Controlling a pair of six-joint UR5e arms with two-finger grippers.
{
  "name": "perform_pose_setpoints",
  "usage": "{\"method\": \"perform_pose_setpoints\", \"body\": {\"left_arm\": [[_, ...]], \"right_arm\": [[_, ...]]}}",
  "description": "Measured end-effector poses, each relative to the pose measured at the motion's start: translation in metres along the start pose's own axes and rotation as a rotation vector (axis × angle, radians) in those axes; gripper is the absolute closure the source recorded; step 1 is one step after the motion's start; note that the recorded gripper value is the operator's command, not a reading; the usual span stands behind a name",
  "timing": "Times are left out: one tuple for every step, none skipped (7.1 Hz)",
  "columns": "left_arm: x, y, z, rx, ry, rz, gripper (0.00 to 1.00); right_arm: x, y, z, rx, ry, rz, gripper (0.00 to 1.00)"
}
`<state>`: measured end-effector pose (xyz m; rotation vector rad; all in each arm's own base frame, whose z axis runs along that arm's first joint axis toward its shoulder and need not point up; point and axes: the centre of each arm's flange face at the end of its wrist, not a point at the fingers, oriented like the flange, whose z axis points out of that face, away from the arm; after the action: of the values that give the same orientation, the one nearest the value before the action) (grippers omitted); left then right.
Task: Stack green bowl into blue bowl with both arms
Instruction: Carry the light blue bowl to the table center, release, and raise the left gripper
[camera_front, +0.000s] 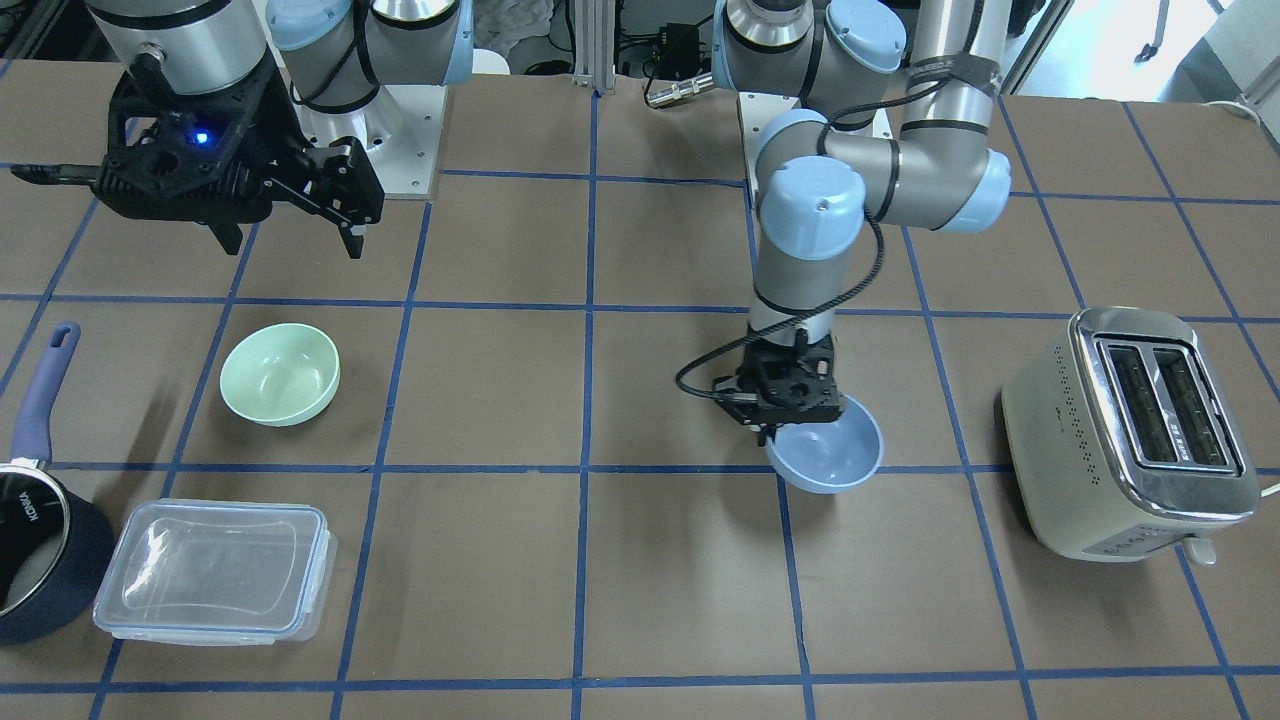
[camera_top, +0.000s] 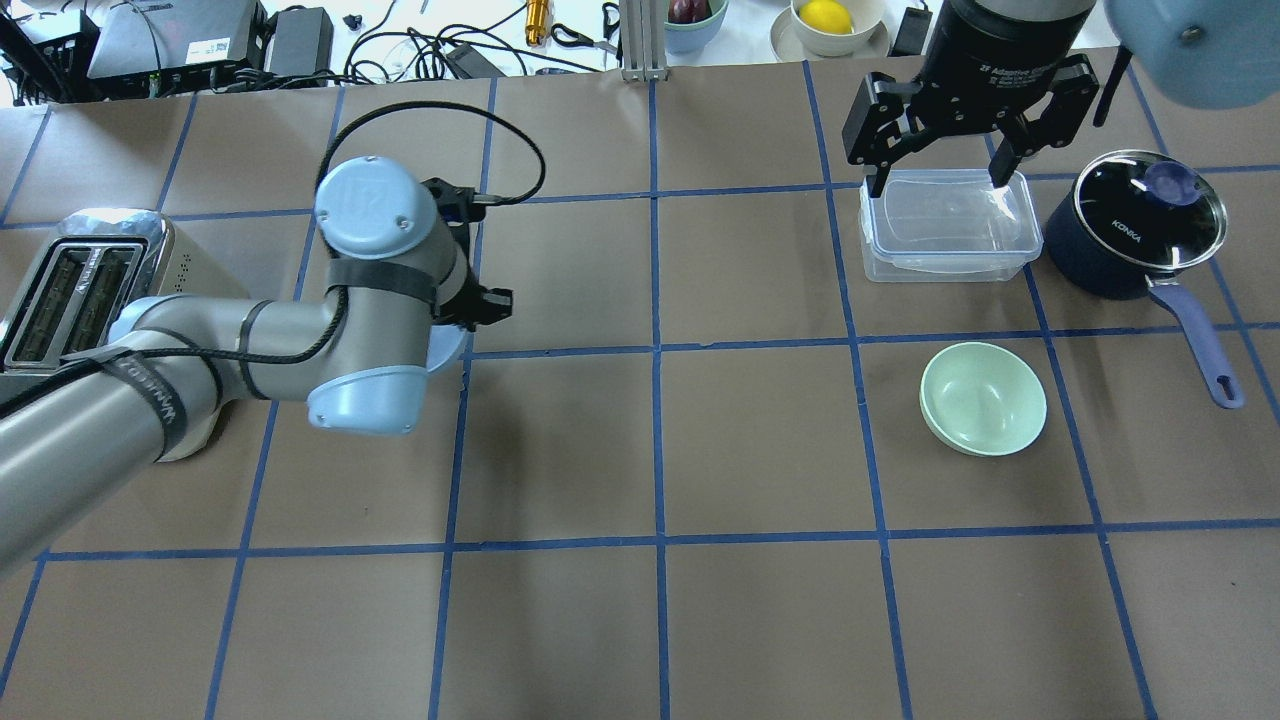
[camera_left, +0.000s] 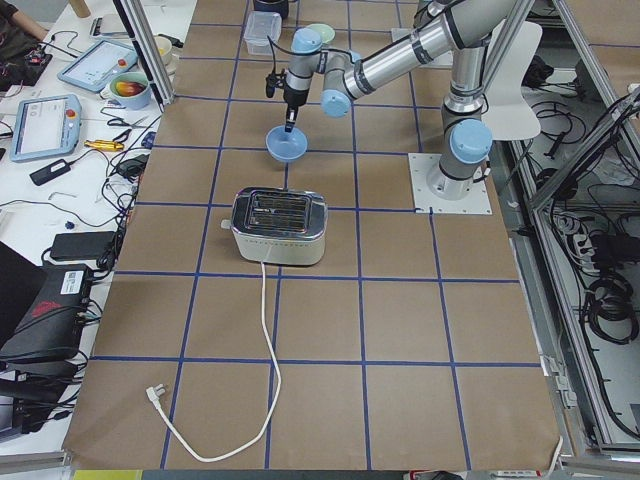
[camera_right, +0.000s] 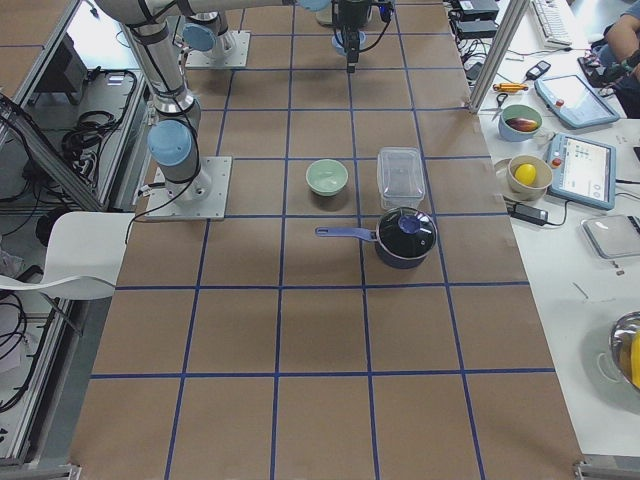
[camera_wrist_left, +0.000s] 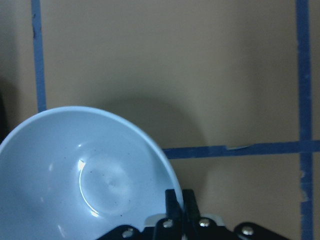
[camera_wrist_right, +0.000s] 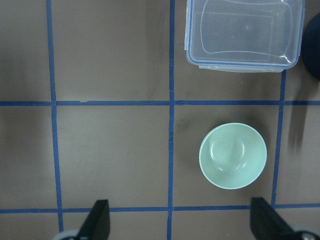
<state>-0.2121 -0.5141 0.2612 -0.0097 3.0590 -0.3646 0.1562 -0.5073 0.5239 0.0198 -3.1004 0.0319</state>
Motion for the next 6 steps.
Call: {"method": "perform_pose_setpoints", "body": {"left_arm": [[0.052, -0.002, -0.009, 0.003, 0.026, -0.059, 1.00], [0.093, -0.003, -0.011, 0.006, 0.046, -0.111, 1.00], [0.121, -0.007, -0.006, 0.001, 0.062, -0.158, 0.94], [0.141, -0.011, 0.004, -0.015, 0.087, -0.209, 0.68], [0.158, -0.015, 0.010, -0.025, 0.112, -0.249, 0.01], [0.170, -0.021, 0.011, -0.023, 0.130, -0.278, 0.00]], "right_arm": [[-0.001, -0.002, -0.002, 0.004, -0.003, -0.001, 0.00], [-0.001, -0.004, -0.001, 0.002, -0.009, -0.001, 0.00], [-0.001, -0.006, 0.001, -0.005, -0.007, -0.002, 0.00], [-0.001, -0.009, 0.007, -0.017, -0.004, -0.003, 0.00], [-0.001, -0.013, 0.014, -0.030, -0.008, -0.003, 0.00], [-0.001, -0.016, 0.019, -0.034, -0.008, 0.000, 0.02]]}}
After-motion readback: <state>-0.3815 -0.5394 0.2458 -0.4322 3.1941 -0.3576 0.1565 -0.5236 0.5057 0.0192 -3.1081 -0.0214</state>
